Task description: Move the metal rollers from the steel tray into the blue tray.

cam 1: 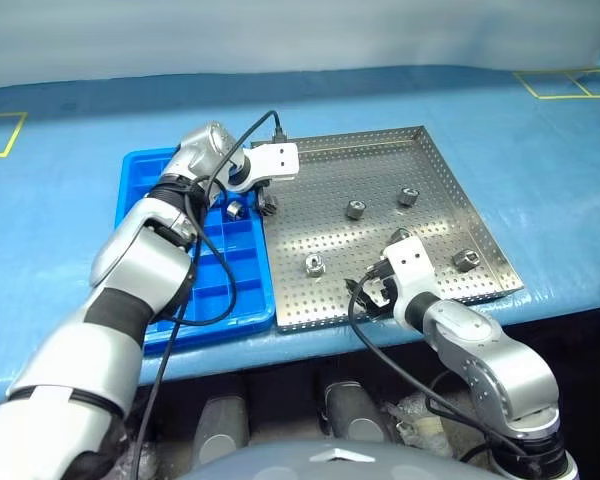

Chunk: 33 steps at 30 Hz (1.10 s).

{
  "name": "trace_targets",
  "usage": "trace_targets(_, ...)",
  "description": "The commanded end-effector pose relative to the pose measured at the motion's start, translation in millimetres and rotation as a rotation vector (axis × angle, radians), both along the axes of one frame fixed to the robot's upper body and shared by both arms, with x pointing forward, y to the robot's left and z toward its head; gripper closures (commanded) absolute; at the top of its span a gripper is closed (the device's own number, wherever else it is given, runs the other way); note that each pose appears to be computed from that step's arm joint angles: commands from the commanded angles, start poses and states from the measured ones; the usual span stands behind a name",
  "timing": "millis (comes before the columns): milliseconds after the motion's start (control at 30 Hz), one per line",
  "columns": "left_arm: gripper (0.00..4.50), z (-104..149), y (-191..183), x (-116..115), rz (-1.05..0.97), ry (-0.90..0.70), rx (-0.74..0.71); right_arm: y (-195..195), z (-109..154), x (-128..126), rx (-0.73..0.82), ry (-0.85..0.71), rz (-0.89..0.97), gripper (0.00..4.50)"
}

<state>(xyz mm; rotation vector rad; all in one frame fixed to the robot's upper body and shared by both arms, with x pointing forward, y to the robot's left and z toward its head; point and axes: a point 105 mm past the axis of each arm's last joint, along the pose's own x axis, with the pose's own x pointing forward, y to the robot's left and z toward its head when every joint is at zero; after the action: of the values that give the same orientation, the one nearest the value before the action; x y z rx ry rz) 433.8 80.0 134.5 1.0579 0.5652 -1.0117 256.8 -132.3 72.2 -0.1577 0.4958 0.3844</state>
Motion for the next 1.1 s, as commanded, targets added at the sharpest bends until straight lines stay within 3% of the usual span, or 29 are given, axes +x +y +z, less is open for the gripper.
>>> trace_targets(33, 0.03, 11.4, -2.5, 5.7, -0.004, -0.052, 0.051, 6.0, 13.3, -1.3, 0.018, -0.073, 0.005, 0.00)
trace_targets(300, 0.03, 0.4, -6.4, 3.9, -0.011, -0.038, 0.152, 6.2, 11.1, -2.5, 0.018, -0.083, -0.021, 0.00)
trace_targets(333, 0.20, -1.4, -5.7, 3.6, -0.012, -0.037, 0.167, 5.2, 11.2, -2.5, 0.019, -0.085, -0.029, 0.00)
trace_targets(400, 0.59, -4.9, -4.1, 2.9, -0.006, -0.027, 0.185, 3.5, 11.1, -3.2, 0.020, -0.087, -0.042, 0.00)
trace_targets(600, 2.58, -7.0, -1.5, 2.2, 0.001, -0.016, 0.183, -1.1, 9.1, -4.4, 0.024, -0.084, -0.073, 0.00)
trace_targets(800, 4.48, 7.9, -12.3, 5.6, 0.031, -0.032, 0.033, 0.7, 8.9, -0.6, 0.024, -0.080, -0.061, 0.00)
trace_targets(1100, 4.48, 40.9, -30.2, 7.9, 0.069, -0.045, -0.367, 6.9, 9.5, 5.9, 0.018, -0.073, -0.018, 0.00)
